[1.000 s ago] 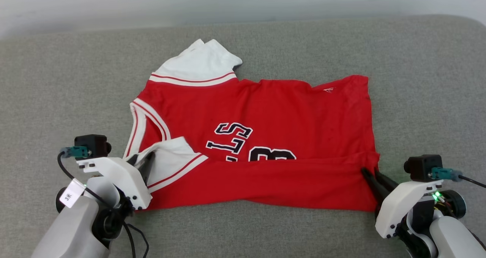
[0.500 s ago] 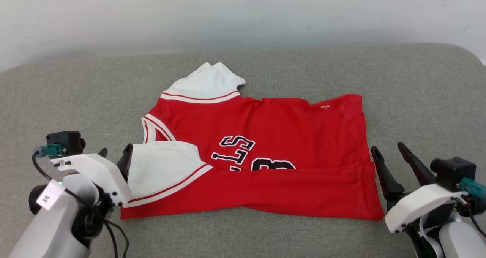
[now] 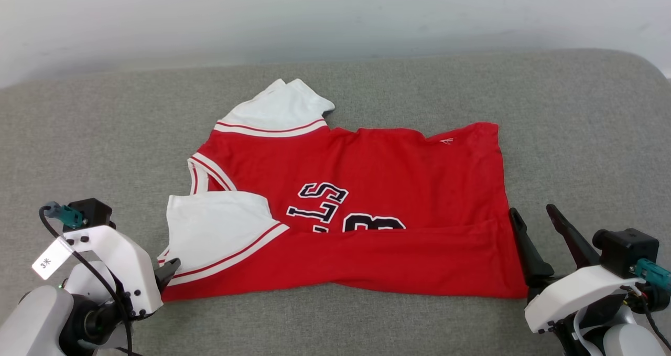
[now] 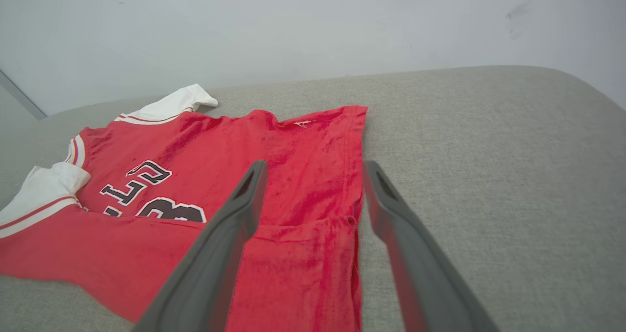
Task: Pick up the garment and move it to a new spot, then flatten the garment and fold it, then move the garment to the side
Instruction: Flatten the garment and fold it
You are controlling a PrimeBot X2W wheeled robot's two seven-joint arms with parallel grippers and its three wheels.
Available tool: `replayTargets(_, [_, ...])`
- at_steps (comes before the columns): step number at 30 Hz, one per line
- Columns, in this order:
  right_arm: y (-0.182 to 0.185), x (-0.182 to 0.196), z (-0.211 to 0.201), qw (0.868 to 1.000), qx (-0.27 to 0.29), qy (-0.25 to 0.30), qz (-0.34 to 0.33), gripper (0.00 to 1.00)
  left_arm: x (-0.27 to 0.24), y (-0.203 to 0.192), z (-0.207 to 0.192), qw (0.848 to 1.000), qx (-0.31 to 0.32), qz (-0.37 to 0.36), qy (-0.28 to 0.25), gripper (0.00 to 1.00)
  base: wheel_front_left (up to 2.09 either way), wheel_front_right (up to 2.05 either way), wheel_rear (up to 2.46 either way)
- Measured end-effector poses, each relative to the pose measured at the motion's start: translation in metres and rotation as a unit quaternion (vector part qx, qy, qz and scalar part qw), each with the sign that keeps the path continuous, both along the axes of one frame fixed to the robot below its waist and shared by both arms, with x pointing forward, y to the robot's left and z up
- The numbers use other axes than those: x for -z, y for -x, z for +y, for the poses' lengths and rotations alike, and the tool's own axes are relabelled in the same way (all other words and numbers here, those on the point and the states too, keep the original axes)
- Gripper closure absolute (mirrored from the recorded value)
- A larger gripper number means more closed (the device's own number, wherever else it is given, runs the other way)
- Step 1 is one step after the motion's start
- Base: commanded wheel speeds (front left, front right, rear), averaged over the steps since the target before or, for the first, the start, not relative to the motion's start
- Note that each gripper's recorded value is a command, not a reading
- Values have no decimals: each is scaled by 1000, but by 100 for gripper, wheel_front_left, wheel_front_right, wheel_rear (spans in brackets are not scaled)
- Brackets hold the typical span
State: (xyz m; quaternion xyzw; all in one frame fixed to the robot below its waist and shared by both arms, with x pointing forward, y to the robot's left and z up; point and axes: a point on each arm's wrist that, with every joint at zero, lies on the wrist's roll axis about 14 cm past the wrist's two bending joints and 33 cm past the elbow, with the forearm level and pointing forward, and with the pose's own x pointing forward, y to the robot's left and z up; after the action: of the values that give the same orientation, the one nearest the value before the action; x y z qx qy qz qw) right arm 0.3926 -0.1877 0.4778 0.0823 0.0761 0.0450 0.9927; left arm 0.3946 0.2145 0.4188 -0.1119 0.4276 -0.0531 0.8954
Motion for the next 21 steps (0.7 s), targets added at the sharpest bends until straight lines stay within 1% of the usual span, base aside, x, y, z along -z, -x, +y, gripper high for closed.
replayTargets(6, [-4, 7, -3, 1000, 7, -1, 11, 0, 27, 7, -9, 998, 6, 57, 2, 0, 0, 0, 0])
replayTargets(11, [-4, 16, -9, 1000, 18, -4, 25, 0, 46, 9, -18, 996, 21, 90, 6, 0, 0, 0, 0])
replayTargets(12, [-3, 18, -12, 999, 22, -6, 29, 0, 48, 9, -19, 995, 26, 95, 6, 9, 0, 0, 0])
replayTargets(13, [-3, 20, -13, 999, 24, -7, 33, 0, 50, 8, -21, 995, 30, 100, 6, 55, 0, 0, 0])
replayTargets(14, [-3, 24, -18, 999, 30, -8, 41, 0, 52, 7, -23, 994, 35, 102, 7, 94, 0, 0, 0])
replayTargets(15, [-3, 26, -21, 998, 33, -10, 46, 0, 53, 6, -24, 994, 37, 101, 8, 100, 0, 0, 0])
replayTargets(19, [-1, 29, -34, 997, 39, -3, 66, 0, 49, 1, -31, 996, 43, 78, 12, 100, 0, 0, 0])
replayTargets(21, [2, 34, -41, 995, 38, 1, 89, 0, 43, -2, -30, 997, 44, 61, 8, 100, 0, 0, 0])
